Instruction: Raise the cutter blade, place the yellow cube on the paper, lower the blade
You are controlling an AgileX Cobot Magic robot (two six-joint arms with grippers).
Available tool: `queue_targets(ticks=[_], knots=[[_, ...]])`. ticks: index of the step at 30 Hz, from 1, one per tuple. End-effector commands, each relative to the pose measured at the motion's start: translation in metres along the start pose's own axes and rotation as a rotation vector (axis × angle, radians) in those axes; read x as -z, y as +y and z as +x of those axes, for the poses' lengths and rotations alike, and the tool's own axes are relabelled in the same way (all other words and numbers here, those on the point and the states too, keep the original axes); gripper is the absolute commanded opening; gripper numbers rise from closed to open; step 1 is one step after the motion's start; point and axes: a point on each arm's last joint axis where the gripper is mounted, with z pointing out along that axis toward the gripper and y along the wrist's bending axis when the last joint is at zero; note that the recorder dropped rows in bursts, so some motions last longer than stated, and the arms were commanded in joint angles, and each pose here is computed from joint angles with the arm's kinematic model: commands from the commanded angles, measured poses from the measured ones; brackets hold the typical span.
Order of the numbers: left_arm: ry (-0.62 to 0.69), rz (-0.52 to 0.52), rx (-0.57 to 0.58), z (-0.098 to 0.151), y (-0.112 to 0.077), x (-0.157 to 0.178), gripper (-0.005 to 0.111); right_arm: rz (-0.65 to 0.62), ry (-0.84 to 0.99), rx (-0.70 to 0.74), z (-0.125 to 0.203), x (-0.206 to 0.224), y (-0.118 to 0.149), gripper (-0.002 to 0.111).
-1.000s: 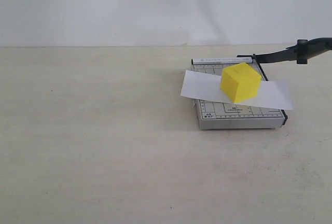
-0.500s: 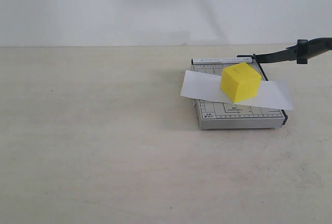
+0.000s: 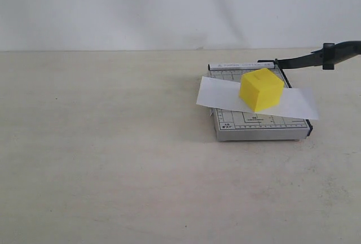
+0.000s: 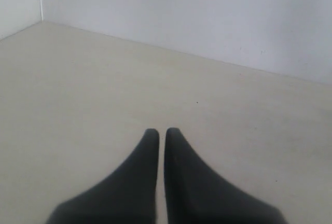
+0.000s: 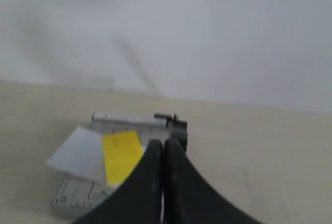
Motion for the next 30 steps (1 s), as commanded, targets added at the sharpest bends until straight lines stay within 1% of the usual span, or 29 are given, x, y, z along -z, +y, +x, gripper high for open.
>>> queue_targets(ticks=[1,3,4,6,9,11,12,18,20,25,30], knots=[[-0.046,0.022,0.004,-0.003,-0.002,0.0,0.005,0.021,0.264,0.017,-0.029,-0.032,-0.002,0.0],[-0.069,0.032,0.004,-0.005,-0.003,0.0,0.005,0.024,0.322,0.092,-0.043,-0.048,-0.004,0.001],[-0.07,0.033,0.004,-0.006,-0.003,0.0,0.005,0.018,0.347,0.139,-0.052,-0.055,-0.004,0.004],[-0.065,0.028,-0.006,-0.005,-0.002,0.0,0.005,0.008,0.415,0.18,-0.057,-0.071,-0.004,0.015],[-0.063,0.037,0.031,-0.005,-0.003,0.0,0.005,0.007,0.501,0.171,-0.061,-0.092,-0.004,0.038],[-0.065,0.038,0.031,-0.005,-0.003,0.0,0.005,0.012,0.505,0.143,-0.061,-0.105,-0.004,0.049],[-0.065,0.038,0.031,-0.005,-0.003,0.0,0.005,0.015,0.493,0.129,-0.061,-0.111,-0.003,0.051],[-0.066,0.036,0.019,-0.005,-0.003,0.0,0.005,0.036,0.425,0.081,-0.059,-0.141,-0.003,0.051],[-0.066,0.036,0.019,-0.005,-0.003,0.0,0.005,0.051,0.445,0.092,-0.052,-0.153,-0.004,0.051],[-0.066,0.036,0.017,-0.005,-0.003,0.0,0.005,0.051,0.559,0.077,-0.024,-0.189,-0.003,0.051],[-0.066,0.036,0.015,-0.005,-0.003,0.0,0.005,0.061,0.63,0.057,-0.006,-0.206,-0.002,0.051]])
